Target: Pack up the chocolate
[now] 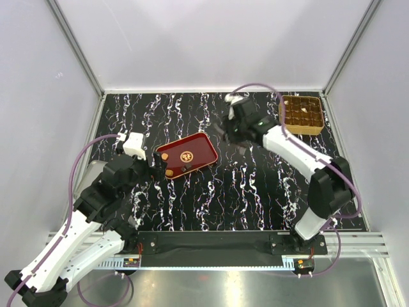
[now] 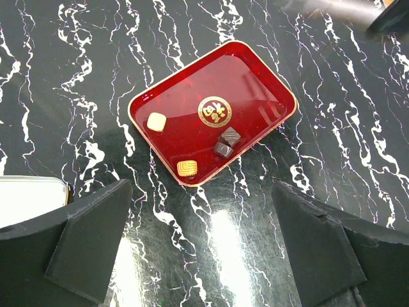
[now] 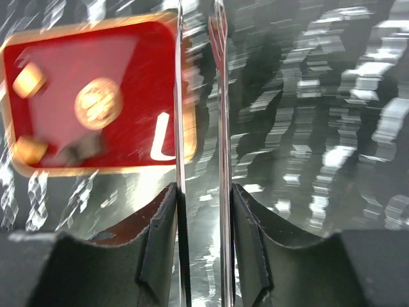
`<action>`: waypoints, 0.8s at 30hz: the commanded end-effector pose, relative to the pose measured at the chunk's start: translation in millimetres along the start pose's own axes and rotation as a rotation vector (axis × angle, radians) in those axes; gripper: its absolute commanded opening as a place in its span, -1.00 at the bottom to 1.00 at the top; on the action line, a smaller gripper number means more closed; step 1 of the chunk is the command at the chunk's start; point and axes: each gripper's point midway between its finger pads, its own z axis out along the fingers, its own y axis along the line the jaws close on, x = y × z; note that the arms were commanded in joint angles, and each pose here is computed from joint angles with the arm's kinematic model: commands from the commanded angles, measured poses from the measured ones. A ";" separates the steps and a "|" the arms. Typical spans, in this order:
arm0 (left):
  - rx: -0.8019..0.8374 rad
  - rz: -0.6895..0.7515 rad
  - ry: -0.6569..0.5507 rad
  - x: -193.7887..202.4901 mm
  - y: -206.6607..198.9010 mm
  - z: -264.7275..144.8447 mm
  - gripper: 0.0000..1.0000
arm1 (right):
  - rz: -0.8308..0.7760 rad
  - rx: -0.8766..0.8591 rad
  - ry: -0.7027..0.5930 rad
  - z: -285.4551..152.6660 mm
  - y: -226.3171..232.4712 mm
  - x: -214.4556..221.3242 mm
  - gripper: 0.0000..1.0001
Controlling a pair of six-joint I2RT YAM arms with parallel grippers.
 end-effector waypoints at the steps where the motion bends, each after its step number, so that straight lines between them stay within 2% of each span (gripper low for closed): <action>1: -0.004 -0.011 -0.053 -13.7 0.1 -0.8 0.98 | -0.124 -0.163 -0.112 -3.6 59.5 -12.2 -0.11; 5: -0.003 -0.013 -0.054 -13.7 0.3 -1.9 0.98 | -0.290 -0.288 -0.077 10.5 125.3 20.5 -0.08; 8: -0.003 -0.013 -0.055 -13.7 0.3 -1.9 0.98 | -0.357 -0.304 -0.074 23.4 149.1 30.3 -0.07; 15: -0.006 -0.016 -0.064 -15.4 1.2 -3.7 0.98 | -0.442 -0.337 -0.054 43.3 182.1 39.9 -0.01; 24: -0.002 -0.015 -0.066 -15.8 0.7 -4.0 0.98 | -0.543 -0.283 -0.039 56.7 189.2 54.2 0.03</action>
